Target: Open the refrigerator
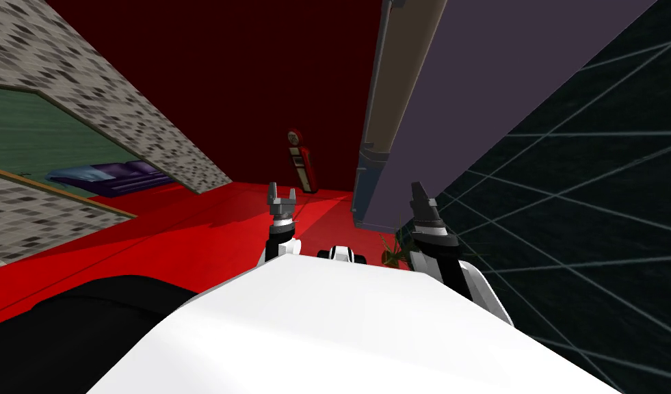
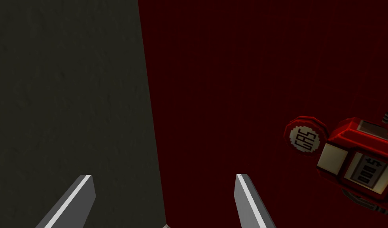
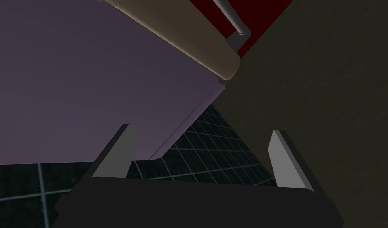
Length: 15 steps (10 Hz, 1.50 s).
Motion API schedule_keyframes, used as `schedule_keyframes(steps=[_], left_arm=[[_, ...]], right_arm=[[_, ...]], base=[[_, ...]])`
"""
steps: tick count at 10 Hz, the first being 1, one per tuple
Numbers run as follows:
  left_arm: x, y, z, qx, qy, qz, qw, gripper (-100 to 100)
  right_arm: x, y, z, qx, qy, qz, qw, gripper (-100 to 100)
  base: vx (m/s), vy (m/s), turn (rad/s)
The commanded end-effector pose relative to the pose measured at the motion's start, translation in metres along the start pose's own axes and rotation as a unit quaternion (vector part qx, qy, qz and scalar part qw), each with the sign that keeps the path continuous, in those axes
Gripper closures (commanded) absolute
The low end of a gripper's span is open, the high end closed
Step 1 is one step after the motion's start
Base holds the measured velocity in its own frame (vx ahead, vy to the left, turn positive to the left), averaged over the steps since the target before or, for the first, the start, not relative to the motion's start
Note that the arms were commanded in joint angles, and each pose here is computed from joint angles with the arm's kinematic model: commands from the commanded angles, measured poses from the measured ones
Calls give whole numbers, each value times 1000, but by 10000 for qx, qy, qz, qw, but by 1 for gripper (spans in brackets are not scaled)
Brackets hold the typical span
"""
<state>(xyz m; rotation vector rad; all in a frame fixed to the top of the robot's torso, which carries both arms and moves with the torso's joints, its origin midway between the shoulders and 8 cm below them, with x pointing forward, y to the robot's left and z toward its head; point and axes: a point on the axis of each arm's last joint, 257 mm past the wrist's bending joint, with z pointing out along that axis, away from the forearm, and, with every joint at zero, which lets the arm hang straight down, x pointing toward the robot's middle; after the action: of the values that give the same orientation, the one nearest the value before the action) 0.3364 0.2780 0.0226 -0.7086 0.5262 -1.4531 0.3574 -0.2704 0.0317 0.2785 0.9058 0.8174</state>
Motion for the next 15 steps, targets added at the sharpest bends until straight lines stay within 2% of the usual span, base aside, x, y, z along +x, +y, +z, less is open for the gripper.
schedule_keyframes(steps=[1,4,5,7,8,10,11,13,14,15], left_arm=[[0,0,0,0,0,0,10000,0],[0,0,0,0,0,0,10000,0],[0,0,0,0,0,0,10000,0],[0,0,0,0,0,0,10000,0],[0,0,0,0,0,0,10000,0],[0,0,0,0,0,0,10000,0],[0,0,0,0,0,0,10000,0],[0,0,0,0,0,0,10000,0],[0,0,0,0,0,0,10000,0],[0,0,0,0,0,1,10000,0]], right_arm=[[8,-17,-2,147,198,-665,9975,-100],[14,-46,-5,419,530,-1759,9821,-100],[15,-46,-5,407,558,-1891,9795,-100],[17,-68,-9,594,779,-2607,9604,-100],[18,-68,-9,580,807,-2741,9566,-100],[16,-92,-13,767,1035,-3461,9293,-100],[17,-92,-14,748,1066,-3602,9238,-100],[13,-117,-19,929,1303,-4311,8880,-100],[14,-118,-19,905,1337,-4454,8807,-100],[11,-131,-23,986,1463,-4827,8579,-100]], base=[[65,42,46],[82,43,112],[86,44,30],[71,54,90],[62,44,45],[99,47,105],[83,38,52],[101,61,111],[89,38,39],[80,44,89]])
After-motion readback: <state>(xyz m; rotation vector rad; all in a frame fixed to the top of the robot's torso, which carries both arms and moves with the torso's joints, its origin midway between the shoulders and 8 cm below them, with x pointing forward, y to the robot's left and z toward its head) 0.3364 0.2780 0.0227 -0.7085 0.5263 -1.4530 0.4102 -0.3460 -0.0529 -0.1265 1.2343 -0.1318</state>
